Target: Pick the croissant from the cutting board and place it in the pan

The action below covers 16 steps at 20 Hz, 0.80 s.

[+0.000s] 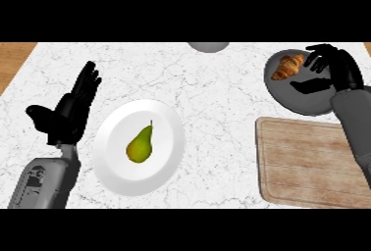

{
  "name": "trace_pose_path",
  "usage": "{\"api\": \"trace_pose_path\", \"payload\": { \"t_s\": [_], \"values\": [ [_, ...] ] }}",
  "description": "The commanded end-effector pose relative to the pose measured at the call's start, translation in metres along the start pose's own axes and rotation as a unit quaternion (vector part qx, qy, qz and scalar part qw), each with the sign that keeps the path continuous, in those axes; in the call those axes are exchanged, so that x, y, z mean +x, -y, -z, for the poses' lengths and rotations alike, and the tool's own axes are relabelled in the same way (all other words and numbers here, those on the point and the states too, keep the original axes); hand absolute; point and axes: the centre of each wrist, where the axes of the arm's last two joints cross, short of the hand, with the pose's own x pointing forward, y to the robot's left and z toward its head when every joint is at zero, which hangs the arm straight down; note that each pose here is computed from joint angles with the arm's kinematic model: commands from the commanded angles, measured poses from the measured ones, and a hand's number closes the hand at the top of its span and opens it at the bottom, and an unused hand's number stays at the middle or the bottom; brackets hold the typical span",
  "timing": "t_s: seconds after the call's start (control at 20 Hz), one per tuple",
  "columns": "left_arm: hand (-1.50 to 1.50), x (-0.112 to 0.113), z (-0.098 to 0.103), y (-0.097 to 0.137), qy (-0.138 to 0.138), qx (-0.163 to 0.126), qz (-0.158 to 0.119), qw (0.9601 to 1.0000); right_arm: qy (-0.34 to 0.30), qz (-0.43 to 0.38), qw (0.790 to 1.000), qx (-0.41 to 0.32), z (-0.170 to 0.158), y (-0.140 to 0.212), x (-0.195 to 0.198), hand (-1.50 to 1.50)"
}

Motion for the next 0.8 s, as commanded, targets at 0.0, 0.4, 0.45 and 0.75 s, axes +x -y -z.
{"api": "trace_pose_path", "payload": {
  "t_s": [0.0, 0.4, 0.45, 0.75],
  "values": [
    [0.0, 0.0, 0.0, 0.006, -0.001, -0.005, 0.0, 1.0, -0.03, 0.073, 0.993, 0.092, -0.013, -0.025, -0.014, -1.5],
    [0.0, -0.002, -0.001, 0.003, -0.003, 0.0, -0.008, 1.0, 0.009, 0.122, 0.991, 0.059, -0.009, -0.008, -0.022, -1.5],
    [0.0, -0.003, 0.002, -0.006, -0.008, 0.006, 0.0, 1.0, 0.034, 0.148, 0.987, 0.052, -0.009, -0.006, -0.024, -1.5],
    [0.0, -0.012, -0.005, -0.005, -0.012, 0.021, 0.0, 0.9997, 0.042, 0.278, 0.96, -0.02, -0.02, 0.008, -0.051, -1.5]
  ]
}}
